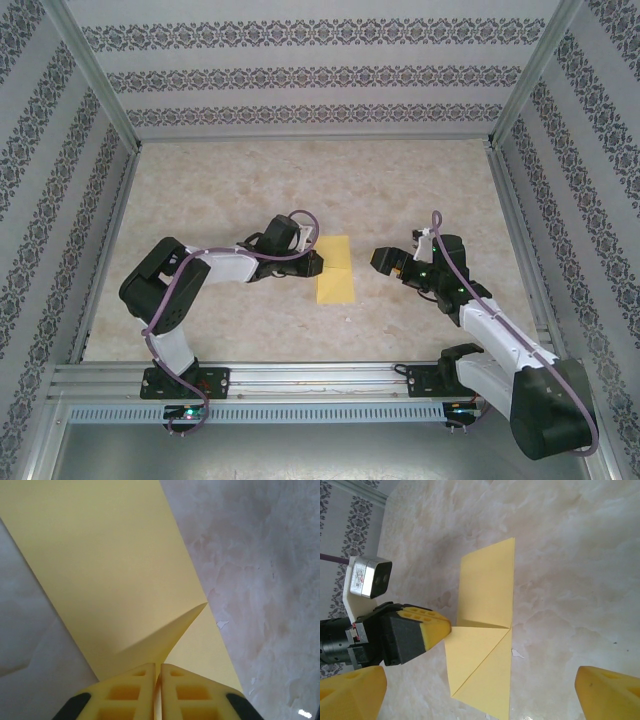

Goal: Fold a paper plane with a square sheet of paper (fold left side to right side)
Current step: Turn over the paper at the center of the table.

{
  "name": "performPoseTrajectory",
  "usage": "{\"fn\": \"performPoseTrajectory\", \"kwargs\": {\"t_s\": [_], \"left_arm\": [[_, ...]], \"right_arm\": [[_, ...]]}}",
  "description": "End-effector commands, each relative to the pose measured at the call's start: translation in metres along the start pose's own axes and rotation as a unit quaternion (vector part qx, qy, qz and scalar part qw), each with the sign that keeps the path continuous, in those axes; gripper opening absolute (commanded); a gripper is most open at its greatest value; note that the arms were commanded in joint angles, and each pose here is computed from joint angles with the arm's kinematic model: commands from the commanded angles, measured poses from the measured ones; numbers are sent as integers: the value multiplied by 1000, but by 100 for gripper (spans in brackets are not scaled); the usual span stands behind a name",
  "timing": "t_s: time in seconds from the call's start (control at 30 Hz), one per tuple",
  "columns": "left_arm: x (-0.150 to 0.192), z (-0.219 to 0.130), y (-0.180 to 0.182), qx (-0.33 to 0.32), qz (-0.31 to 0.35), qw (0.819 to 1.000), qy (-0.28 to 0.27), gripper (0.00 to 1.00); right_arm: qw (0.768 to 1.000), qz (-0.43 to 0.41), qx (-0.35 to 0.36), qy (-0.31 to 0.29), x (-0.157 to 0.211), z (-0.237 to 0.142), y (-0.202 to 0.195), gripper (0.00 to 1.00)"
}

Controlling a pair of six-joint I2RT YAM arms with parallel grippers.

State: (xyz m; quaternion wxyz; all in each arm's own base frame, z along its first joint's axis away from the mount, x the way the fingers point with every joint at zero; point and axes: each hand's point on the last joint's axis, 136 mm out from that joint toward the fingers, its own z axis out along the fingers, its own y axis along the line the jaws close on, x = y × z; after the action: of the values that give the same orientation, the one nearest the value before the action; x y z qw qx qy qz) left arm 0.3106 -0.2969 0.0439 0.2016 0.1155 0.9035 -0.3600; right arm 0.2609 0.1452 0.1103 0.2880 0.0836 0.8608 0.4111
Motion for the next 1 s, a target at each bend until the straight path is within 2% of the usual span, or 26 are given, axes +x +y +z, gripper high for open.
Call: {"fn": "performPoseTrajectory", "kwargs": {"t_s": [0.0, 0.37, 0.73, 0.97], "left_arm": [[-16, -12, -8, 17, 5, 999, -47, 8], [-23, -34, -13, 23, 3, 994, -108, 3], [-21, -34, -11, 24, -5, 993, -112, 2], [-19, -32, -8, 22, -11, 994, -110, 2]], "right_arm": [[1000, -3, -27, 5, -1, 3, 10, 95], [996, -25, -60, 55, 10, 40, 36, 85], [993, -14, -68, 91, 20, 91, 43, 72], [992, 2, -71, 104, 29, 110, 38, 62]]}}
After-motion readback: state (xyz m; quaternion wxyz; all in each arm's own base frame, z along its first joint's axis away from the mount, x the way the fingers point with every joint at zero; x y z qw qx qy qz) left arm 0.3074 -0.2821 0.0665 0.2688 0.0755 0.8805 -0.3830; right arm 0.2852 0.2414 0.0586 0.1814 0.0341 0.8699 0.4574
